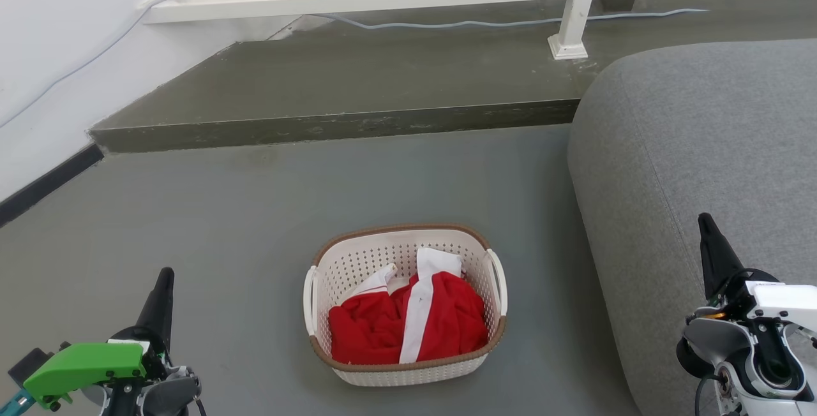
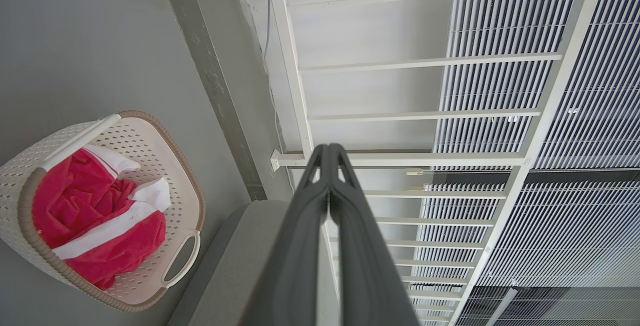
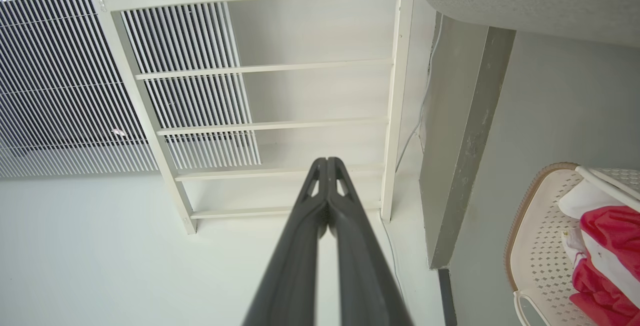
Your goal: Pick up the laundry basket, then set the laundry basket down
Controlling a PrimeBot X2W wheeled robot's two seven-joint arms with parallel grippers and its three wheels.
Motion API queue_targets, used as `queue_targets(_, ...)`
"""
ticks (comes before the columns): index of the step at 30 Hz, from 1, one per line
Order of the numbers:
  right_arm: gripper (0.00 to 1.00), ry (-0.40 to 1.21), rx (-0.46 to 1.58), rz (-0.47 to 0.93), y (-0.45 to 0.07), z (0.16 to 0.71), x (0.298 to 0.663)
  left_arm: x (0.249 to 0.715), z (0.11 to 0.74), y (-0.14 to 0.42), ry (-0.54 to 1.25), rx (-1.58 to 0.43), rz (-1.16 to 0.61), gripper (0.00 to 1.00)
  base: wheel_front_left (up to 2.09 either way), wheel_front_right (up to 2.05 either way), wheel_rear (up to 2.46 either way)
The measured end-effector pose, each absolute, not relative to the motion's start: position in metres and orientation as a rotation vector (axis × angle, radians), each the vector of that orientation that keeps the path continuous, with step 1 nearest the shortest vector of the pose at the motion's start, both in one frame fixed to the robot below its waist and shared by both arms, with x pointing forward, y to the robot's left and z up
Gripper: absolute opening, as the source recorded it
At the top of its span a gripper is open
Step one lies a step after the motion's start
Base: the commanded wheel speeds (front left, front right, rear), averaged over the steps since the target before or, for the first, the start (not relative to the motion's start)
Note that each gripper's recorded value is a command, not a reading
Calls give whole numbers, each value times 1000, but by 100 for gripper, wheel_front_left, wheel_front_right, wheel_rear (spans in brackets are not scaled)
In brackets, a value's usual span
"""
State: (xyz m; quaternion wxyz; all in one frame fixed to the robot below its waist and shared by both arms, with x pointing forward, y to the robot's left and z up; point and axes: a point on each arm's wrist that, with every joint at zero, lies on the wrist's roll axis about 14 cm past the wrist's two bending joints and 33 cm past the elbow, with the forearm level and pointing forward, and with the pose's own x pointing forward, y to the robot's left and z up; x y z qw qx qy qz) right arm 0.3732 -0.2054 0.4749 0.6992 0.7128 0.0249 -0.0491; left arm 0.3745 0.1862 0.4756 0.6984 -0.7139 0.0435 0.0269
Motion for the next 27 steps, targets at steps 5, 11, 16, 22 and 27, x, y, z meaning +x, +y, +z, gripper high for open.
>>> queue_targets(5, 0, 55, 1588, -110, -206, 475, 373, 375, 476, 186, 96, -1591, 60, 0, 0, 0, 0)
queue_targets(11, 0, 57, 1589, -108, -205, 475, 373, 375, 476, 186, 96, -1591, 60, 0, 0, 0, 0)
queue_targets(16, 0, 56, 1589, -108, -205, 475, 373, 375, 476, 186, 96, -1592, 60, 0, 0, 0, 0)
queue_targets(22, 0, 57, 1589, -107, -205, 475, 373, 375, 476, 187, 95, -1592, 60, 0, 0, 0, 0)
queue_targets(27, 0, 58, 1590, -105, -205, 475, 373, 375, 476, 187, 95, -1592, 60, 0, 0, 0, 0)
